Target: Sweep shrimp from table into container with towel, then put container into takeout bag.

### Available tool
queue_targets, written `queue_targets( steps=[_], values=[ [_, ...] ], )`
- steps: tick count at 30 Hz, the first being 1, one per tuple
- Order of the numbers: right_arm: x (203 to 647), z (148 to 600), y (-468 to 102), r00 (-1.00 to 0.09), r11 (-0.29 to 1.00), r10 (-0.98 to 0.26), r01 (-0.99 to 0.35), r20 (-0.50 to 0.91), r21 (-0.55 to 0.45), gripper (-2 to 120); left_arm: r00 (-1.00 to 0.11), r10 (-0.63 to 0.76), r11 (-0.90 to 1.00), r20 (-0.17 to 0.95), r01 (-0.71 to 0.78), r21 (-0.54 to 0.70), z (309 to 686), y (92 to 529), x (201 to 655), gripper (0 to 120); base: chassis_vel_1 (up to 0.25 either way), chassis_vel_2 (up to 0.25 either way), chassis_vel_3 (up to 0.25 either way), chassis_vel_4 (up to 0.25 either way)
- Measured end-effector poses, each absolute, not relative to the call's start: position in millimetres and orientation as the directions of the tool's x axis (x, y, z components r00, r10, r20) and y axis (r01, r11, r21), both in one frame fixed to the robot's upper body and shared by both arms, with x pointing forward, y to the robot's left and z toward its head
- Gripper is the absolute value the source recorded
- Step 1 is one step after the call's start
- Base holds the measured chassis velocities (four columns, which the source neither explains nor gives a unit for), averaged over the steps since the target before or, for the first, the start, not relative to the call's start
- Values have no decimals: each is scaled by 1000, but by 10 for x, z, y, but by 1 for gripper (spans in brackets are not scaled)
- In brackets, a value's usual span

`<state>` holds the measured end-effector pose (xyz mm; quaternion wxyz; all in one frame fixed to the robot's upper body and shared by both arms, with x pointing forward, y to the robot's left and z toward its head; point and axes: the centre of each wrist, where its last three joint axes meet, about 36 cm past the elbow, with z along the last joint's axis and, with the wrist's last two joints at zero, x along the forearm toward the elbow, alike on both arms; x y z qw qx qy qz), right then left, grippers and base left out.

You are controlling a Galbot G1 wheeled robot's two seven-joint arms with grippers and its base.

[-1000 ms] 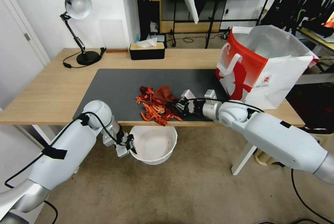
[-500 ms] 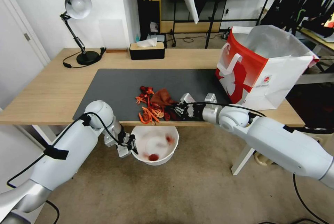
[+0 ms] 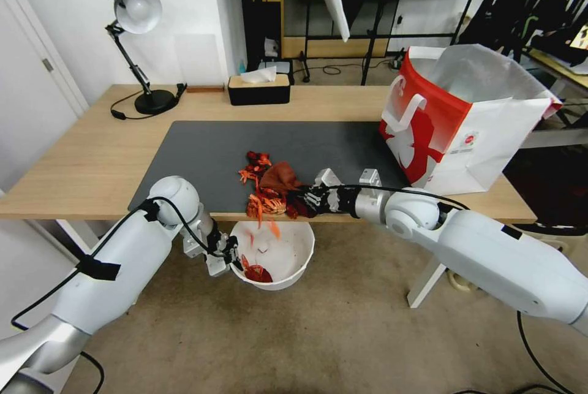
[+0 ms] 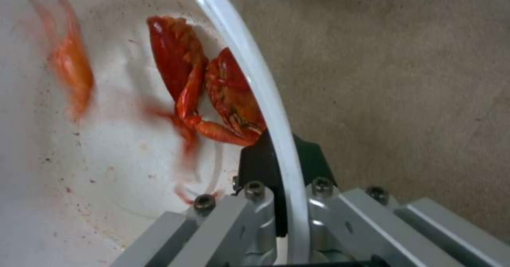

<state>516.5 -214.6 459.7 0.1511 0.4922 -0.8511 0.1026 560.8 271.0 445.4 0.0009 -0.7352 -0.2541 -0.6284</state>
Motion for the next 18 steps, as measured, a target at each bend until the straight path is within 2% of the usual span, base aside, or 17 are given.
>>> queue_targets(
  steps=[18],
  values=[
    [4924,4674,-2125,-431,456,-830,-890,354,-14,2,79,376,-869,923,375,322,4451,2700,5596,0,0,0,0,0]
  ],
)
